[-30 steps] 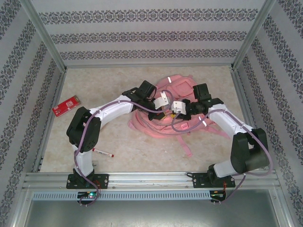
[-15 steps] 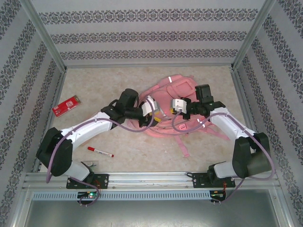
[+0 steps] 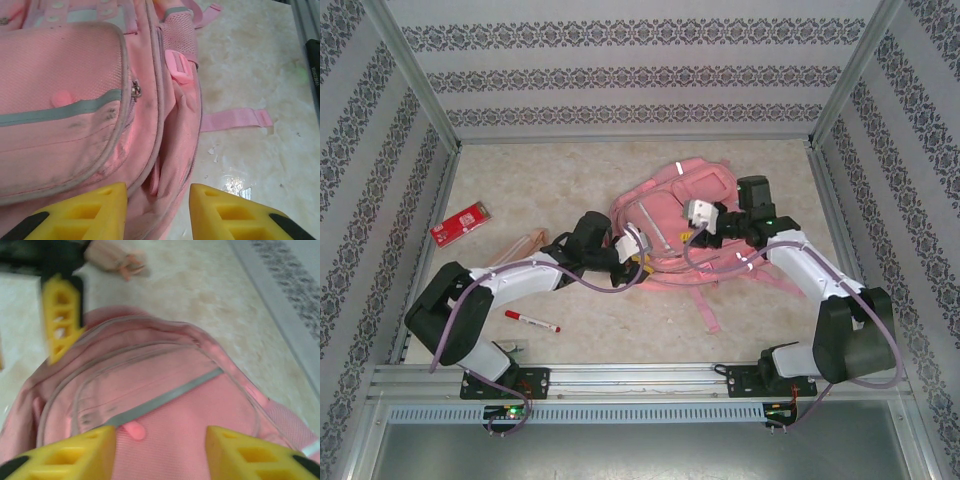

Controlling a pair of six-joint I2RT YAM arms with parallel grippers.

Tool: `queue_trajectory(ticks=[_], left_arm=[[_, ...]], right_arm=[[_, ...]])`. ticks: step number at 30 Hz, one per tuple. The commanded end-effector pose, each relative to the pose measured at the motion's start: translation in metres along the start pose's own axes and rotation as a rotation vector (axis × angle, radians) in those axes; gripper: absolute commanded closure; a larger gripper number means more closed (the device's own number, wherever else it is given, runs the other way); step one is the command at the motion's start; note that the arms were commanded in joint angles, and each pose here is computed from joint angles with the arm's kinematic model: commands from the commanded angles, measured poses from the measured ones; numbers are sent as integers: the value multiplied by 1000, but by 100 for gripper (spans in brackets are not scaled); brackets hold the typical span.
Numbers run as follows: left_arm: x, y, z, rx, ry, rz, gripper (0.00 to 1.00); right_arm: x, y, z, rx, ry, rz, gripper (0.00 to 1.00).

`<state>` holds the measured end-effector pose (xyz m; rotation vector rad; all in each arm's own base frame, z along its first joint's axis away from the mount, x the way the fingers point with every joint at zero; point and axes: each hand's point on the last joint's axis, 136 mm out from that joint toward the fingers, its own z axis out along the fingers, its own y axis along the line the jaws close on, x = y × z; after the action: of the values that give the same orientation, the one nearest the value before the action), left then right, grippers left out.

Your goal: Pack the student bag

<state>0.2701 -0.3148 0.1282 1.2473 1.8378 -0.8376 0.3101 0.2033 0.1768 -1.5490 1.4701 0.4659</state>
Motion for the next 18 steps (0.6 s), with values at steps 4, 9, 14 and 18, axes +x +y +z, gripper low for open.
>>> queue_trajectory(ticks=[4, 9, 14, 18], left_arm=[[-8, 15, -32, -191, -62, -151, 55], [-3, 10, -48, -219, -79, -234, 54], [-2, 4, -55, -214, -112, -229, 54], [1, 3, -57, -222, -102, -218, 53]], right_arm=[[22, 51, 30, -152, 246, -204, 42], [55, 37, 50, -94, 413, -191, 41], [72, 28, 78, -31, 516, -168, 54], [59, 18, 87, 39, 469, -70, 100]])
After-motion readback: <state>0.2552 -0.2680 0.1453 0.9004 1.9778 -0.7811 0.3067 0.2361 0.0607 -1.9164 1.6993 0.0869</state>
